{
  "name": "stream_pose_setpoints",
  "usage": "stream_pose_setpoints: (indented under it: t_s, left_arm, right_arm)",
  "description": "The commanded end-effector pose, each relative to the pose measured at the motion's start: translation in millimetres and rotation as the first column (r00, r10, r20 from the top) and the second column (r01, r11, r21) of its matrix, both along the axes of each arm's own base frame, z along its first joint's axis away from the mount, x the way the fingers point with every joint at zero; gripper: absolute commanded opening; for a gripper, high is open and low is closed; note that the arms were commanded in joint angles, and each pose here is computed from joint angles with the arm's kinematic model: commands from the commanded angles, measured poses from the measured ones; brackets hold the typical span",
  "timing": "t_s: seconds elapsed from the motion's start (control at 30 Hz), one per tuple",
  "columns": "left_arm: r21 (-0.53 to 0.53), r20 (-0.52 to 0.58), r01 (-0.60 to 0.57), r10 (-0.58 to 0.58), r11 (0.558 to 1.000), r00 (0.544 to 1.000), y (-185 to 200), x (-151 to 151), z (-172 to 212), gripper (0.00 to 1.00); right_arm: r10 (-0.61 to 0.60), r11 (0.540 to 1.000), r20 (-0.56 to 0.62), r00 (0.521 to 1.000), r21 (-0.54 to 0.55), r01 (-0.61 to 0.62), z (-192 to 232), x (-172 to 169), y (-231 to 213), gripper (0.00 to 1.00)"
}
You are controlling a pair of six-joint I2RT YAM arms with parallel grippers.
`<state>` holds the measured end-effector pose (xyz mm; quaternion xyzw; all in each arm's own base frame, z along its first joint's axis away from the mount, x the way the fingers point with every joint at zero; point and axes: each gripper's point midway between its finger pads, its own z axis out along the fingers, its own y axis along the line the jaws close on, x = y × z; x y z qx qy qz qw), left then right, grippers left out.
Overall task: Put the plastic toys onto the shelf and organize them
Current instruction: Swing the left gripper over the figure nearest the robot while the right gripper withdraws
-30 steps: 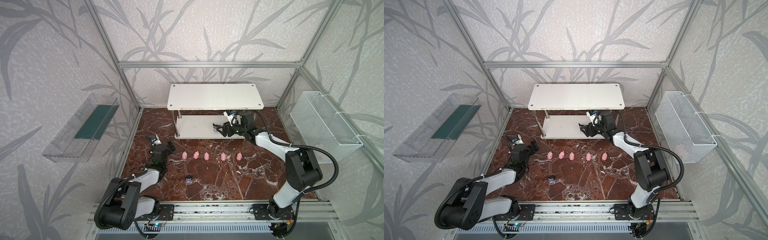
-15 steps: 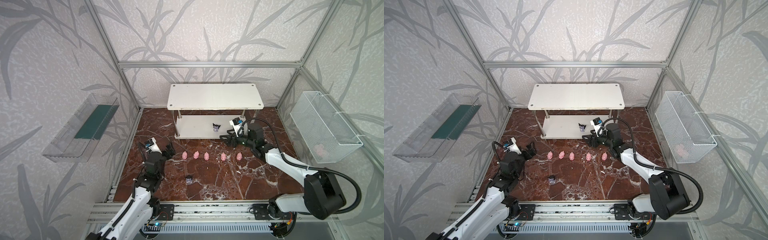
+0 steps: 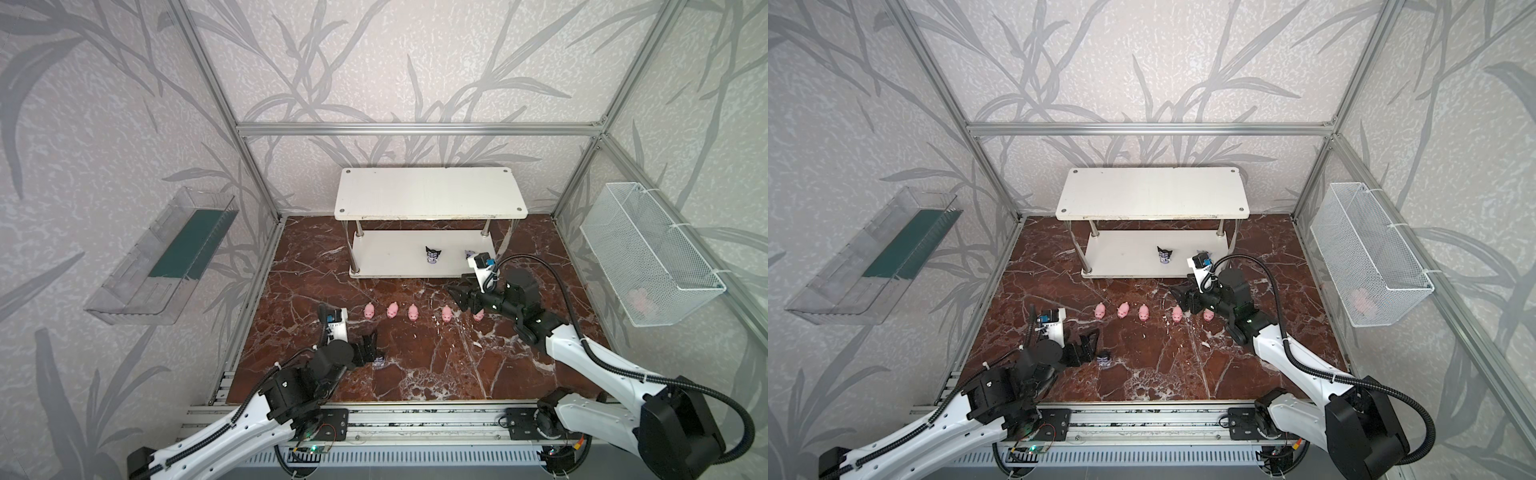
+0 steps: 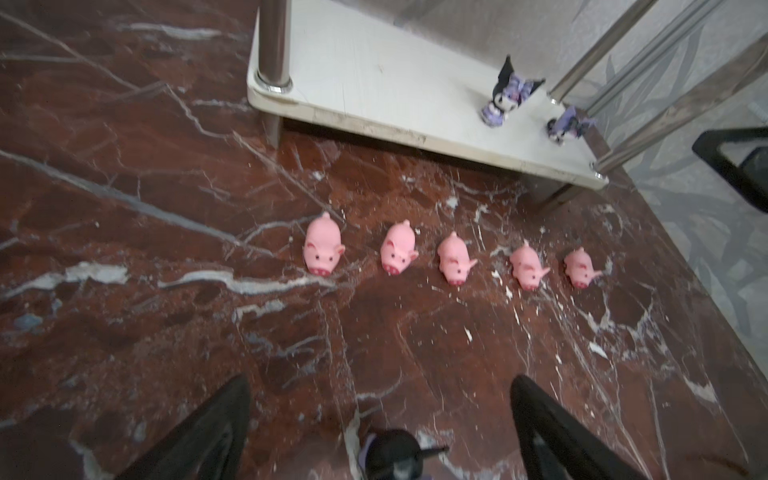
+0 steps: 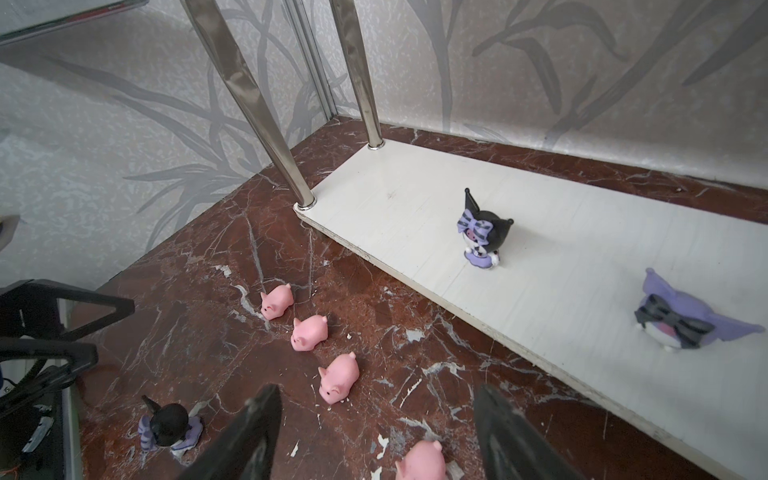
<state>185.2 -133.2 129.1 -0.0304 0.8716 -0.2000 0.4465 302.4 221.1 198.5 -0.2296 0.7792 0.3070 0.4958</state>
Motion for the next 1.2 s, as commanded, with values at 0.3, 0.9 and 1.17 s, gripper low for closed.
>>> stream_pose_setpoints:
  t_s: [0.3, 0.9, 1.17]
  left_arm:
    - [0.156, -0.083, -0.001, 0.015, 0.988, 0.996, -13, -39, -32, 0.96]
    - [0.139, -0.158, 0.025, -0.002, 0.990, 0.987, -27, -47, -67, 0.97]
    - [0.171, -0.170, 0.023, 0.007, 0.985, 0.985, -29, -41, -76, 0.94]
  right_arm:
    - [0.011, 0.998, 0.018, 1.000, 0.058, -0.012, 4, -8, 1, 0.73]
    - [0.025, 0.996, -0.006, 1.000, 0.083, -0.024, -4, -11, 4, 0.73]
    - [0.027, 0.996, -0.019, 0.999, 0.082, -0.026, -8, -8, 6, 0.73]
